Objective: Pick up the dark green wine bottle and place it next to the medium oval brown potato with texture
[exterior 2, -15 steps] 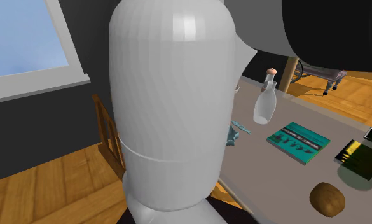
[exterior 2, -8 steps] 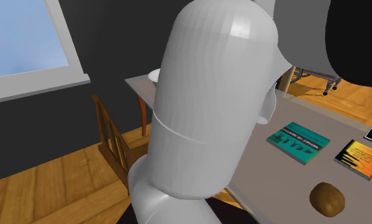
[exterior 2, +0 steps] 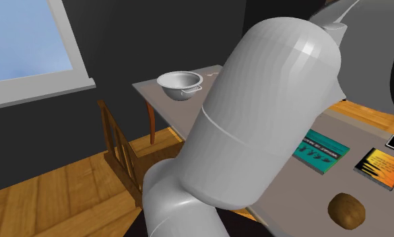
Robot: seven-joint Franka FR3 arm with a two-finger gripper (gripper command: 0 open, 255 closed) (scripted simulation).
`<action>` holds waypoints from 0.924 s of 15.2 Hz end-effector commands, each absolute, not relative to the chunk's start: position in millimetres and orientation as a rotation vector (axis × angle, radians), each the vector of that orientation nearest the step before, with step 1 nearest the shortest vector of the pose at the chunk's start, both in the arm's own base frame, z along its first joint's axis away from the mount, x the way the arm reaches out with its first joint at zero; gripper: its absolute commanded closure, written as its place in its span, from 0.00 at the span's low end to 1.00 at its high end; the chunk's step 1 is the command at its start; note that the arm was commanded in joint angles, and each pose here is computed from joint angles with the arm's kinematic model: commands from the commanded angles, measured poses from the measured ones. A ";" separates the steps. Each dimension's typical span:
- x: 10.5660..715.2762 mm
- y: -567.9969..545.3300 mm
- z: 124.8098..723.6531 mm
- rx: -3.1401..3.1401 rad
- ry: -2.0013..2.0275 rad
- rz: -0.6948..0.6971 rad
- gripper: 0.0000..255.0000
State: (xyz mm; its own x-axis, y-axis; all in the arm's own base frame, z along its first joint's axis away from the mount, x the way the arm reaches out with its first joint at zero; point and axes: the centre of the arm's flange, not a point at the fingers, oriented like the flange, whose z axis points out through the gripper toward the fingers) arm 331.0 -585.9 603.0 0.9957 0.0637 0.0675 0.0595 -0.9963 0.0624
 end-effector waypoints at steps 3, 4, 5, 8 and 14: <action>330.6 -587.3 582.3 3.077 0.096 0.108 1.00; 330.6 -587.3 577.0 3.077 0.096 0.108 1.00; 330.6 -587.3 571.7 3.077 0.096 0.108 1.00; 330.6 -587.3 555.9 3.077 0.096 0.108 1.00; 330.6 -587.3 524.2 3.077 0.096 0.108 1.00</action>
State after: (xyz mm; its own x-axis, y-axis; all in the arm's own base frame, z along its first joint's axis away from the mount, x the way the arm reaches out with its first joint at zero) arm 330.6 -587.9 529.8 0.9956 0.0643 0.0678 0.0601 -0.9962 0.0625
